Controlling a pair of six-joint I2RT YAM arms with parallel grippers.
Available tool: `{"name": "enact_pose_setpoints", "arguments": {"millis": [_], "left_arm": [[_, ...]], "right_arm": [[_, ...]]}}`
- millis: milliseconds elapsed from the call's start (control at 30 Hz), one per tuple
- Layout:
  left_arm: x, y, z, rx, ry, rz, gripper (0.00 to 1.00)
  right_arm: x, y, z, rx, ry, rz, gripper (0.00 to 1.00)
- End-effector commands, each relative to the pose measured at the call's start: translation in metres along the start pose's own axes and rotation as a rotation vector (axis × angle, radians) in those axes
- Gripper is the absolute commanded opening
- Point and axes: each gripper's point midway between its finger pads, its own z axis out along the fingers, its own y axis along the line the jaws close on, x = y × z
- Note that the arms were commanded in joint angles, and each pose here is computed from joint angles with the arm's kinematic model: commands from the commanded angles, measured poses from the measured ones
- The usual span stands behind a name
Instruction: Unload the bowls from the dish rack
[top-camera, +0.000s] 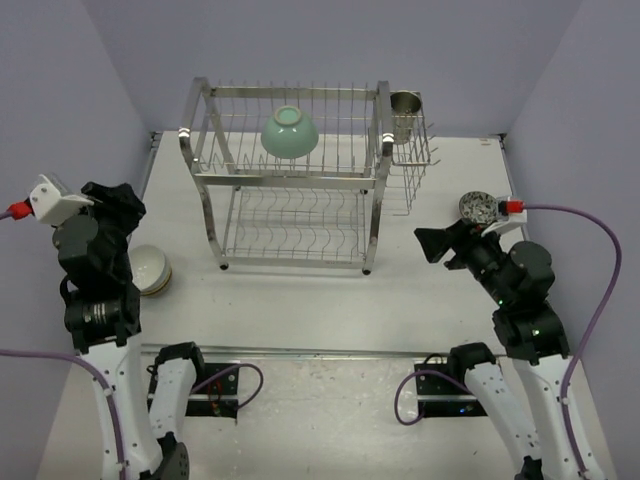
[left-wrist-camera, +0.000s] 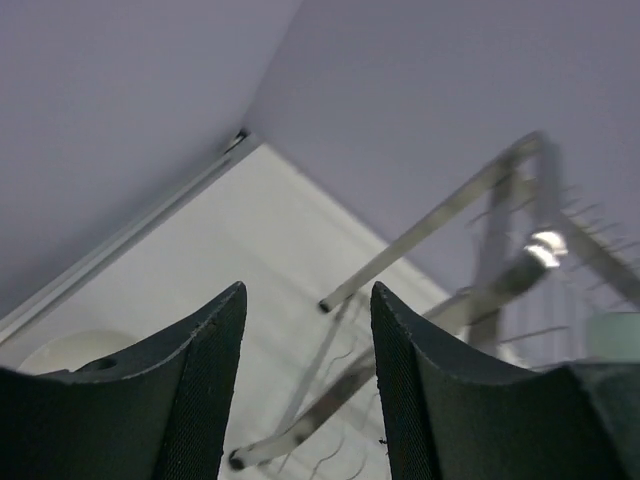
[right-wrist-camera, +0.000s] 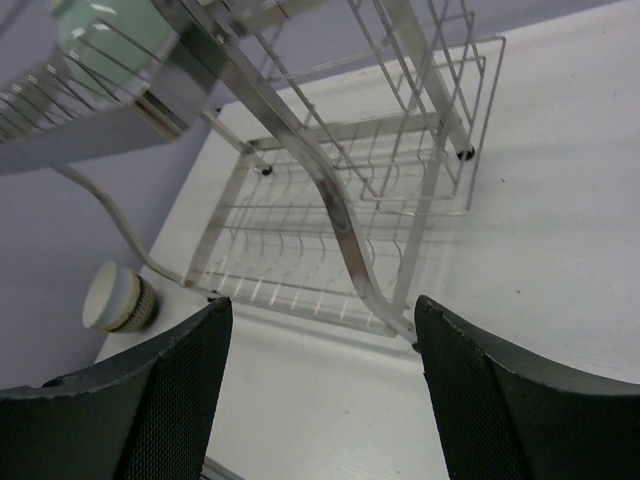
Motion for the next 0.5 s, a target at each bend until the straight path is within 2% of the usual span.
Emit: {"name": "enact_pose_setpoints", "arguments": {"millis": [0, 67, 100, 167, 200, 233, 267, 333, 367, 400, 433, 467], "left_arm": [[-0.044, -0.061, -0.013, 0.282, -0.117, -0.061, 0.54], [-0.044, -0.102, -0.018, 0.491, -0.079, -0.056, 0.51], [-0.039, -0.121, -0.027, 0.604, -0.032, -0.069, 0.5], [-0.042, -0.14, -0.03, 0.714, -0.026, -0.091, 0.49], [-0.037, -0.149, -0.033, 0.768, 0.013, -0.116, 0.49], [-0.038, -0.156, -0.033, 0.801, 0.031, -0.119, 0.49], [-0.039, -0.17, -0.03, 0.856, 0.081, -0.11, 0.49], [-0.039, -0.187, -0.026, 0.905, 0.138, -0.116, 0.47], [-0.024, -0.191, -0.006, 0.875, 0.218, -0.122, 0.47], [-0.026, -0.199, -0.003, 0.885, 0.231, -0.105, 0.46], [-0.045, -0.215, -0.012, 0.926, 0.202, -0.097, 0.45], [-0.039, -0.227, -0.005, 0.946, 0.239, -0.103, 0.45]], "right_arm": [[-0.046, 0.049, -0.017, -0.127, -0.065, 0.067, 0.74], [-0.059, 0.067, -0.017, -0.179, -0.045, 0.093, 0.74], [-0.082, 0.088, -0.029, -0.221, -0.067, 0.088, 0.74], [-0.095, 0.103, -0.02, -0.237, -0.002, 0.086, 0.74], [-0.122, 0.125, -0.037, -0.268, -0.026, 0.059, 0.74], [-0.132, 0.132, -0.037, -0.277, -0.02, 0.045, 0.74], [-0.162, 0.151, -0.037, -0.306, -0.048, 0.018, 0.74], [-0.174, 0.163, -0.032, -0.315, 0.013, 0.015, 0.75], [-0.183, 0.172, -0.027, -0.336, 0.036, 0.021, 0.75], [-0.197, 0.186, -0.015, -0.358, 0.085, 0.038, 0.75], [-0.202, 0.193, -0.007, -0.379, 0.117, 0.053, 0.74], [-0.209, 0.202, -0.003, -0.403, 0.131, 0.085, 0.74]]}}
